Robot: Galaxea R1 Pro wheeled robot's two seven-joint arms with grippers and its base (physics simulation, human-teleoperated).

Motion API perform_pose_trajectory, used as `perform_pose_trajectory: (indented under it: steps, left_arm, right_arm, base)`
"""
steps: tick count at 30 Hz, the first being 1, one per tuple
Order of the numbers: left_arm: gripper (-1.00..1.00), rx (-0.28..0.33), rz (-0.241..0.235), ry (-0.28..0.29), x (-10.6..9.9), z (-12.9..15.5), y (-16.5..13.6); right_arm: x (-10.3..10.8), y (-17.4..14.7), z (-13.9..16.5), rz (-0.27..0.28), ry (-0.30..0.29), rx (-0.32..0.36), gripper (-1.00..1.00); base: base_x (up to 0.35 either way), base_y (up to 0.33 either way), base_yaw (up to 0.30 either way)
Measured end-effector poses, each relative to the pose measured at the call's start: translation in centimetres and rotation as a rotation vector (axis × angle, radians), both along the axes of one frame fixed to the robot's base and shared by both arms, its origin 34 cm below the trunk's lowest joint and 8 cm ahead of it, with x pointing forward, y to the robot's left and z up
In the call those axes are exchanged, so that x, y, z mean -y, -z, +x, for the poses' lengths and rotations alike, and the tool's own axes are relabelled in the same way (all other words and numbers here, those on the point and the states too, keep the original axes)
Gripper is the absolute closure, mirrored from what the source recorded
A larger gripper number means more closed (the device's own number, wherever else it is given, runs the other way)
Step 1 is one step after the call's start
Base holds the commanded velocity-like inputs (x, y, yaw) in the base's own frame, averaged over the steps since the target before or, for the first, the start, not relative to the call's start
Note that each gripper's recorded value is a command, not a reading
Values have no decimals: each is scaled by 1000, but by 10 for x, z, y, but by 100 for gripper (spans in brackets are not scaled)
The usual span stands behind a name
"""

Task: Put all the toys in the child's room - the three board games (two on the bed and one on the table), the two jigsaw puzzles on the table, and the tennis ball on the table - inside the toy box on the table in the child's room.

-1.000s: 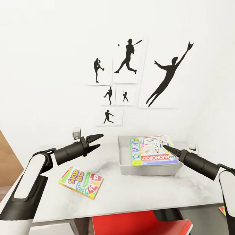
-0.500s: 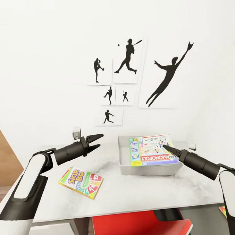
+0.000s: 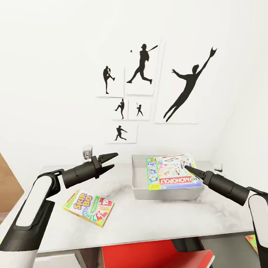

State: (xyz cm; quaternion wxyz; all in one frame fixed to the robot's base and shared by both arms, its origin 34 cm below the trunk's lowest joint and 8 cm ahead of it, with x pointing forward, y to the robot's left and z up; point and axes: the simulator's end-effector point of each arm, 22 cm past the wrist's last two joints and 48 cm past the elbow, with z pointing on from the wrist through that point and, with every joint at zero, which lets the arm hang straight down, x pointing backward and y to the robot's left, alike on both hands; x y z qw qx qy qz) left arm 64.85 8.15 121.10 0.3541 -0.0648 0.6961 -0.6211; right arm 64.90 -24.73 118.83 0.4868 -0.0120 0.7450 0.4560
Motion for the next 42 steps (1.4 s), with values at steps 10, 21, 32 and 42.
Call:
perform_pose_trajectory:
  steps: [10,21,32,42]
  left_arm:
    - [-100,0,0,0,0,0,0]
    - [-100,1,-4,-3,-2,0,-1]
    - [-100,37,-86,-22,-22,0,-16]
    - [-100,33,-136,-131,-83,4,-10]
  right_arm:
    - [2,0,1,0,6,1,100]
    - [4,-1,1,-4,8,3,100]
    - [12,-3,10,-7,29,-1,100]
    - [53,-30,124,-12,202,-107,100]
  base:
    - [0,-21,0]
    - [0,-3,0]
    - [0,0,0]
    - [0,0,0]
